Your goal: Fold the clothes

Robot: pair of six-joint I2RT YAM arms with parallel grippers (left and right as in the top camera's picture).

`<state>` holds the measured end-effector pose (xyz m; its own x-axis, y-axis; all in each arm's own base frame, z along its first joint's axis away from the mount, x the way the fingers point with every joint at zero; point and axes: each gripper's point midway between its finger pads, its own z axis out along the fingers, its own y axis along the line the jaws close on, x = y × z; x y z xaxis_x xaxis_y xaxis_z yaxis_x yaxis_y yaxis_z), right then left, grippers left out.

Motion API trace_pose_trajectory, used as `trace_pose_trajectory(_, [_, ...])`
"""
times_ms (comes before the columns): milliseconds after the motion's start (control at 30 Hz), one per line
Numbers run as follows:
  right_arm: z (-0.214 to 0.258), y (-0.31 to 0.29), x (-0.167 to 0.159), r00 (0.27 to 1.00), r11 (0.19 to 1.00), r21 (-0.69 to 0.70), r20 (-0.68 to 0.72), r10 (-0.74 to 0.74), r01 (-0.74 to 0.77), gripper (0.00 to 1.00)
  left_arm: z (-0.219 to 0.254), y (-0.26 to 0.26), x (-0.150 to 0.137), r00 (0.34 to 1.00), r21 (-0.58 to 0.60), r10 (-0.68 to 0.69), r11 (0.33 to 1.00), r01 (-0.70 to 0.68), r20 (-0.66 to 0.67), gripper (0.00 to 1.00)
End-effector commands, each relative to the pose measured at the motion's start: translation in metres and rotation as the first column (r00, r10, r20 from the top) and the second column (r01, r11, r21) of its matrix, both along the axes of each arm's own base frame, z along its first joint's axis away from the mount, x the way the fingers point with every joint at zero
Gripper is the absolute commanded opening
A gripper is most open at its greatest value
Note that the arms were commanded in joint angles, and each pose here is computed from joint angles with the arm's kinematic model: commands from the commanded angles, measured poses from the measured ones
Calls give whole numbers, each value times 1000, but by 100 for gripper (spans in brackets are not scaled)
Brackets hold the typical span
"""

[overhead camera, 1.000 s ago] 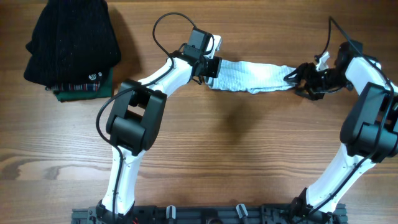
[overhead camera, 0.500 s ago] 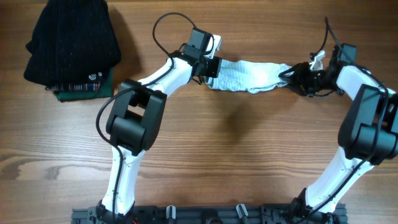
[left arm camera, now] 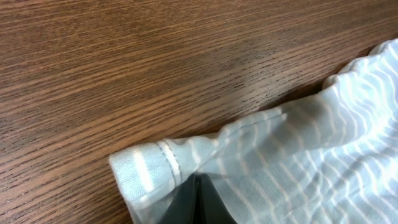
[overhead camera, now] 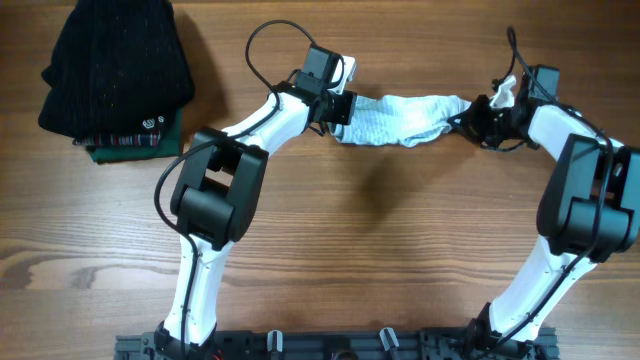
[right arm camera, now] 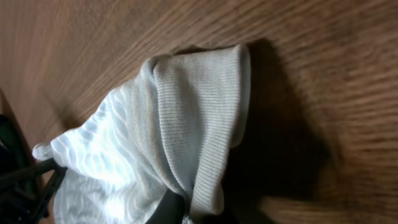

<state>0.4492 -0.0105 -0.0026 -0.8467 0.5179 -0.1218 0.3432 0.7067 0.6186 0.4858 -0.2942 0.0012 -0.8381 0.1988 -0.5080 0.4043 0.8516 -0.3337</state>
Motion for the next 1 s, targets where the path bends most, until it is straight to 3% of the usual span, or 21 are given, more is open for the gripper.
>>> trace_pose_trajectory(0, [-32, -16, -9, 998, 992, -122, -58, 8, -15, 4, -50, 26, -20, 995, 121, 53, 992, -42, -90, 4])
trace_pose_trajectory(300, [8, -4, -3, 993, 983, -142, 8, 116, -114, 4, -50, 27, -19, 995, 126, 57, 991, -46, -86, 4])
trace_pose_trajectory(567, [61, 43, -7, 956, 954, -158, 107, 273, -255, 4, -50, 27, -18, 995, 124, 57, 991, -46, -84, 4])
trace_pose_trajectory(967, [58, 120, -23, 887, 873, -231, 78, 456, -428, 4, -50, 27, -18, 995, 124, 57, 991, -46, -83, 4])
